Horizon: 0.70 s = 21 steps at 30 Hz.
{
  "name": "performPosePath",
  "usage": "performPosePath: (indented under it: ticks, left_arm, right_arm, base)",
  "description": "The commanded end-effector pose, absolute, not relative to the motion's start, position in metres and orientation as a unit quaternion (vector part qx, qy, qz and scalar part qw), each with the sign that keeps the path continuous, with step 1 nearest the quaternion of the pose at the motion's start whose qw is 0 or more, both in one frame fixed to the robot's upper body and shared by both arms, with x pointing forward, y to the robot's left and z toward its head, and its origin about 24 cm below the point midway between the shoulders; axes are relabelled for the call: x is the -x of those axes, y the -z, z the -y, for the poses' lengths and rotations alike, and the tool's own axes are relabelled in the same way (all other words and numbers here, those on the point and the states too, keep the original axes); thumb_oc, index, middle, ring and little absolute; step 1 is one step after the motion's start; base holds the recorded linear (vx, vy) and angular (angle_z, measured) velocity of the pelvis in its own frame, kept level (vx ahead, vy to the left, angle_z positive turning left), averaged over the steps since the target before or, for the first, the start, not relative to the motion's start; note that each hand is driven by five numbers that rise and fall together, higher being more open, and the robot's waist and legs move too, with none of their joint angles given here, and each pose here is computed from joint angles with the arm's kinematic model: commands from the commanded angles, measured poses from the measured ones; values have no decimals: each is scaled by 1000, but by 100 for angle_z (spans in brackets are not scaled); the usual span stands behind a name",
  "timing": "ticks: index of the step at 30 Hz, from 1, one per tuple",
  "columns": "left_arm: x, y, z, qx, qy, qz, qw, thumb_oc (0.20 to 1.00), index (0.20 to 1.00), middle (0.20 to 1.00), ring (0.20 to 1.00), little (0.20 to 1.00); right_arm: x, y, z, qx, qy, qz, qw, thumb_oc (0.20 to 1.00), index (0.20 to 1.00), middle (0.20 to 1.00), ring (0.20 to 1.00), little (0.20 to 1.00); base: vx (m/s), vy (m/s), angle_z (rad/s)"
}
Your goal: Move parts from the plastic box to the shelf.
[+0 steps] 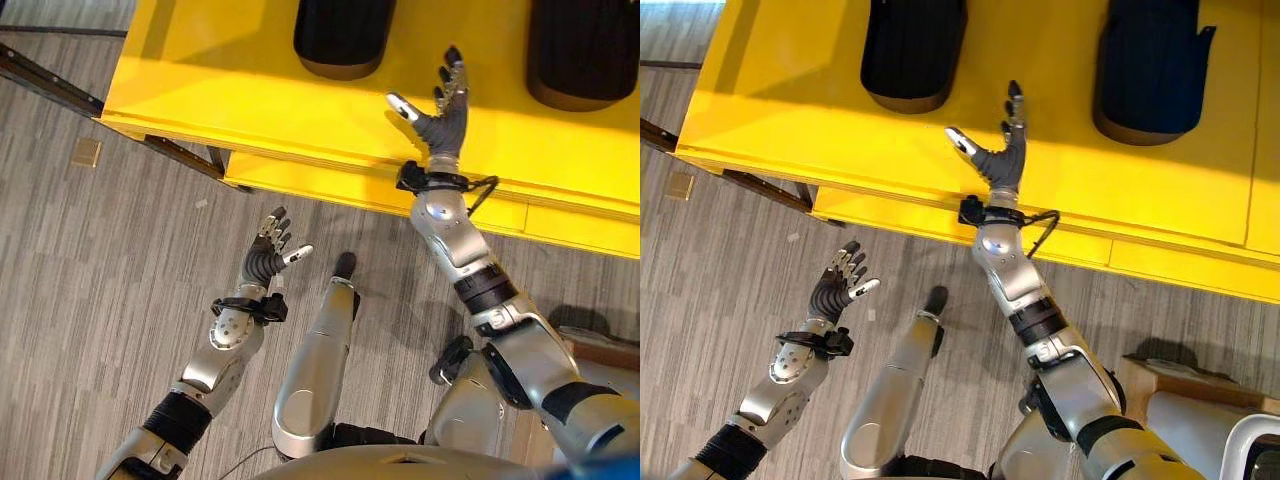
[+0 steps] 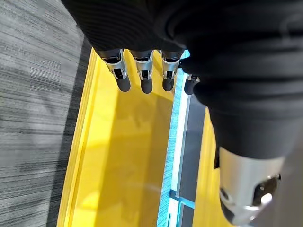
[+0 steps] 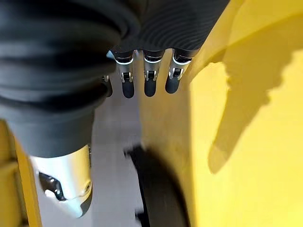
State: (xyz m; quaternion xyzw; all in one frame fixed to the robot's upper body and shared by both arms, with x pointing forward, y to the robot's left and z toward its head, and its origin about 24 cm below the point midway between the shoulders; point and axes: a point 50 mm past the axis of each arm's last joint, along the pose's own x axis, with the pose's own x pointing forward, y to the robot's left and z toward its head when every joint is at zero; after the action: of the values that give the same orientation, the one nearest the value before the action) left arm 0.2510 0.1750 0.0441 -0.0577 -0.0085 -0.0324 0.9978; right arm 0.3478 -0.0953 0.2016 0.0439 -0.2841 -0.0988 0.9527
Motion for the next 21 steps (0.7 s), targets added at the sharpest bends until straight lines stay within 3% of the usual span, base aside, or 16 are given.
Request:
performPosePath:
  ticks: [1,7,15,21]
  left_arm:
    - [-249,-56,-174,57,31,51,997,1000,1000,1000,1000,1000]
    - [-248,-52,-172,53,39,42,997,1000,1000,1000,1000,1000]
    - [-245,-44,-173,59,38,27,997,1000,1000,1000,1000,1000]
    - [-237,-35,-182,64,28,11,997,1000,1000,1000,1000,1000]
  right_arm:
    - [-326,-237,103,-70,115,394,909,1000,1000,1000,1000,1000]
    - [-313,-235,95,-79,78,412,904,1000,1000,1000,1000,1000]
    - [-287,-193,74,-83,-82,358,926,1000,1000,1000,1000,1000]
    - [-273,-157,95,-25,-129,304,943,1000,1000,1000,1000,1000]
  base:
    - [-42,-34,-9]
    - [-38,-23,-15]
    - [-28,-34,-13]
    - [17,-84,-31]
